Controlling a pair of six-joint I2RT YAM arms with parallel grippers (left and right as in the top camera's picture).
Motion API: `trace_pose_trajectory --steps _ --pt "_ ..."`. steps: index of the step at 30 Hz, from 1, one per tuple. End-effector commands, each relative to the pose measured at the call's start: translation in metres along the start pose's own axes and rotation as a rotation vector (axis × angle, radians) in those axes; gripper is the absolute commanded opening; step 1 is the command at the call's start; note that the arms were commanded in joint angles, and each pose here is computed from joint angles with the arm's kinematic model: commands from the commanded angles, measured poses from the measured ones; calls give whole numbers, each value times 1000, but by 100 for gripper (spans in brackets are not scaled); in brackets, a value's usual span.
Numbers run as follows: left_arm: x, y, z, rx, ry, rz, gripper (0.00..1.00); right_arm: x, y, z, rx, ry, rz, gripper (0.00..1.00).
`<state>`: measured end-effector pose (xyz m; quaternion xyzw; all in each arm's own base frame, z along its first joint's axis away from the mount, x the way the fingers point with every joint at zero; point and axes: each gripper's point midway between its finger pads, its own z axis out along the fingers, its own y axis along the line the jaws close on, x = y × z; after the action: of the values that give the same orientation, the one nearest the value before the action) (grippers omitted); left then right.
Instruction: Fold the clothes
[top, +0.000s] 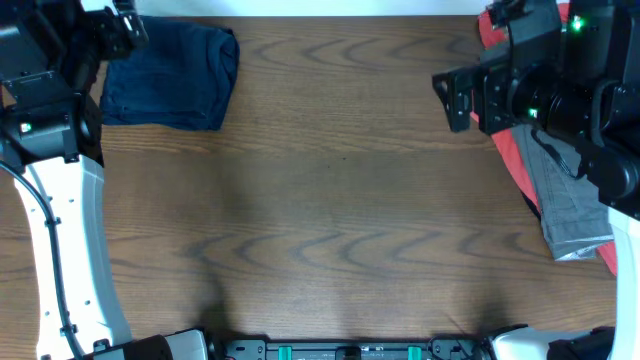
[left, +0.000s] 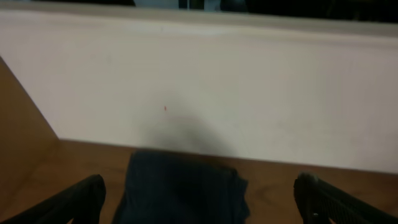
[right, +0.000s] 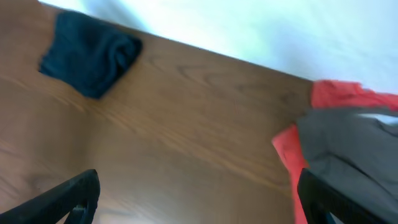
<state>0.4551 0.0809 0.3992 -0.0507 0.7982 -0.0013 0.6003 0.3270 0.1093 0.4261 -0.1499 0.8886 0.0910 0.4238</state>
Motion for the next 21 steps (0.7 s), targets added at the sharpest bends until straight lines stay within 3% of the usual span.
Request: trace_pose_trajectory --steps 1,6,9,15,21 --pt "7 -2 -3 3 31 -13 98 10 -36 2 178 18 -25 99" --pt "30 -2 -5 1 123 -28 98 22 -69 6 312 -103 14 99" --pt "44 -2 -7 0 179 -38 98 44 -79 8 287 -204 51 99" --pt "70 -2 -13 -2 286 -57 98 128 -90 12 320 -332 77 99" --pt "93 -3 -21 -4 385 -74 98 213 -90 31 368 -367 41 99"
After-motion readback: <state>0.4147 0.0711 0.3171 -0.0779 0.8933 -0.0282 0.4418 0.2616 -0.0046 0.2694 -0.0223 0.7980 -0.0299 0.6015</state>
